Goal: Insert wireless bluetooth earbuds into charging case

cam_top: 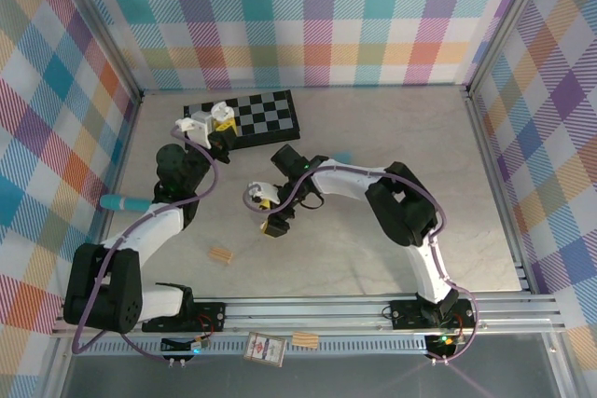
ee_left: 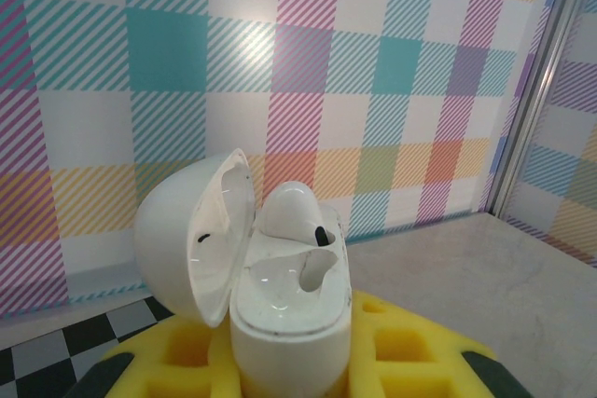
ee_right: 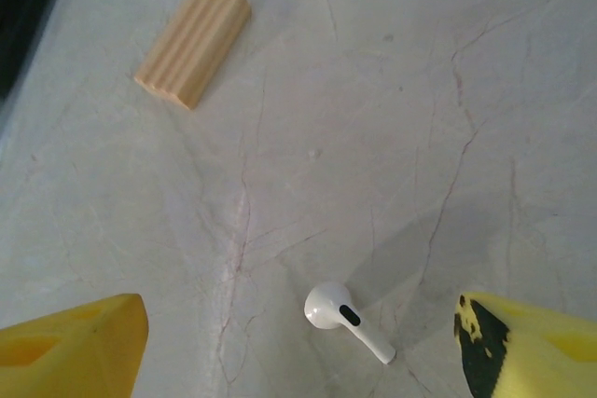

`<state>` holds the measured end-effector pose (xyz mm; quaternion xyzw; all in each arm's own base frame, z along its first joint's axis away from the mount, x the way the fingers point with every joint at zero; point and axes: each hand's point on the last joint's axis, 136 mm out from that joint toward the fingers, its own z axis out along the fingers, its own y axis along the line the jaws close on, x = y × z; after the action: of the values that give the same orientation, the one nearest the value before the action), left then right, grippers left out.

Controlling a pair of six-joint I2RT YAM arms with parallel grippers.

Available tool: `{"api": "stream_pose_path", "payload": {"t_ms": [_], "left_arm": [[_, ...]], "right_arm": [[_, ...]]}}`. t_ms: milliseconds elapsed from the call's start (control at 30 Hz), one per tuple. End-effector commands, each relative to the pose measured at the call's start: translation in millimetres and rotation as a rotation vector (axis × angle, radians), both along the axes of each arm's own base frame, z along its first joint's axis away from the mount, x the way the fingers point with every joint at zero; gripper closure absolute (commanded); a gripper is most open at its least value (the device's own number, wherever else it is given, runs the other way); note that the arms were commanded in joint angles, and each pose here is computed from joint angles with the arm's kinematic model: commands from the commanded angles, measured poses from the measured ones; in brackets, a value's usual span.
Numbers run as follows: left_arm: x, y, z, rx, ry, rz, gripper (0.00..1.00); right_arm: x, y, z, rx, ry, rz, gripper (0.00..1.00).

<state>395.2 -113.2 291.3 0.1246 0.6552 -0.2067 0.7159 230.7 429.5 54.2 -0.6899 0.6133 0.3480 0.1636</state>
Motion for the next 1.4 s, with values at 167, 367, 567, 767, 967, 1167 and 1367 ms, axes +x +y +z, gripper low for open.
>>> {"api": "stream_pose_path", "payload": {"t_ms": [167, 367, 567, 767, 967, 1167, 1367], "left_arm": [[-5, 7, 17, 0.022, -0.043, 0.021, 0.88], [-4, 7, 14, 0.028, -0.041, 0.023, 0.88], [-3, 7, 14, 0.028, -0.042, 0.025, 0.88], [-3, 7, 15, 0.023, -0.045, 0.025, 0.88], [-3, 7, 15, 0.024, -0.047, 0.021, 0.88], [-6, 5, 16, 0.041, -0.053, 0.007, 0.87], [-15, 3, 16, 0.088, -0.055, -0.006, 0.86]], "right_arm": [[-2, -3, -27, -0.126, -0.104, 0.082, 0.35], [-10, -4, -36, -0.183, -0.099, 0.12, 0.47], [-14, -9, -34, -0.22, -0.109, 0.113, 0.54], [-9, -8, -38, -0.238, -0.141, 0.087, 0.71], [-5, -7, -39, -0.244, -0.154, 0.071, 0.79], [-3, -10, -36, -0.238, -0.15, 0.031, 0.84], [1, -21, -30, -0.22, -0.121, -0.072, 0.89]]}}
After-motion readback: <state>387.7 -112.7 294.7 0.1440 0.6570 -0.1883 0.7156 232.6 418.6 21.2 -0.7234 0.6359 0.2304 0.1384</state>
